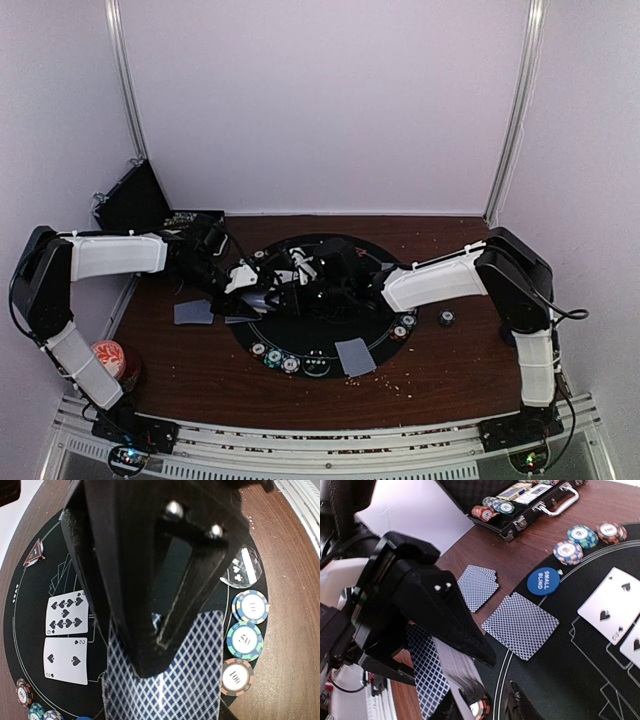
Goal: Distribute texas hold em gaming equipment
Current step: Pick up the poker card from the face-down deck piles, then flop the poker card in the community card area, then pick up the all-in button from the poker table mat, then place the all-in button in the small blind area.
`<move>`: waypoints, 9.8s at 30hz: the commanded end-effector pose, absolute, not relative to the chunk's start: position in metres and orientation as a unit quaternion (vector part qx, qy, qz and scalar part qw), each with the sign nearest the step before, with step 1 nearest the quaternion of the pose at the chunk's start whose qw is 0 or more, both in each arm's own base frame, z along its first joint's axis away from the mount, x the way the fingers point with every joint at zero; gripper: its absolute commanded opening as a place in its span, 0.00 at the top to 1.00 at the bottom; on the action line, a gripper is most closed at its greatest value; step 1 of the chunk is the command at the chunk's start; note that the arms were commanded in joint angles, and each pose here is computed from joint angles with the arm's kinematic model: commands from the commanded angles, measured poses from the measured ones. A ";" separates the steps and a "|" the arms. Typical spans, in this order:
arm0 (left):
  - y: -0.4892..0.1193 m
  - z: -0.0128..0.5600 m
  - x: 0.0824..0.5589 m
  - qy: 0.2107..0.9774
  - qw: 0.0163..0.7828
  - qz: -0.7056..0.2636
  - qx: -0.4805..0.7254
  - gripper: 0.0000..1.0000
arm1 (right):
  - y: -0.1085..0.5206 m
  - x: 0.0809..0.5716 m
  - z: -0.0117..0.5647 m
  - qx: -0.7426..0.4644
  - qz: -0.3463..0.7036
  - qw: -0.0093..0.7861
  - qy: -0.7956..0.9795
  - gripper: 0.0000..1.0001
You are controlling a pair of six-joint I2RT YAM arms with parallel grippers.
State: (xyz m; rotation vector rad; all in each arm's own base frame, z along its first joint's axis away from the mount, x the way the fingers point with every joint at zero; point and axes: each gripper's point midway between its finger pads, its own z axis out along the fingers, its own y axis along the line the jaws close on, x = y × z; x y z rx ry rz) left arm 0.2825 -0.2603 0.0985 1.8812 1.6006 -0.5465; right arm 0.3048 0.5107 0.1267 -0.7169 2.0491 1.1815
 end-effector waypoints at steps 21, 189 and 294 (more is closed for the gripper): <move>-0.264 0.099 0.269 0.594 0.291 -0.236 0.711 0.58 | 0.471 0.301 0.152 -0.238 0.483 0.327 0.777 1.00; -0.264 0.093 0.270 0.597 0.284 -0.237 0.712 0.58 | 0.298 0.539 0.055 -0.001 0.029 0.418 0.908 0.00; -0.190 0.114 0.320 0.639 0.297 -0.194 0.682 0.58 | 0.522 0.448 0.127 -0.404 0.172 0.455 0.774 0.49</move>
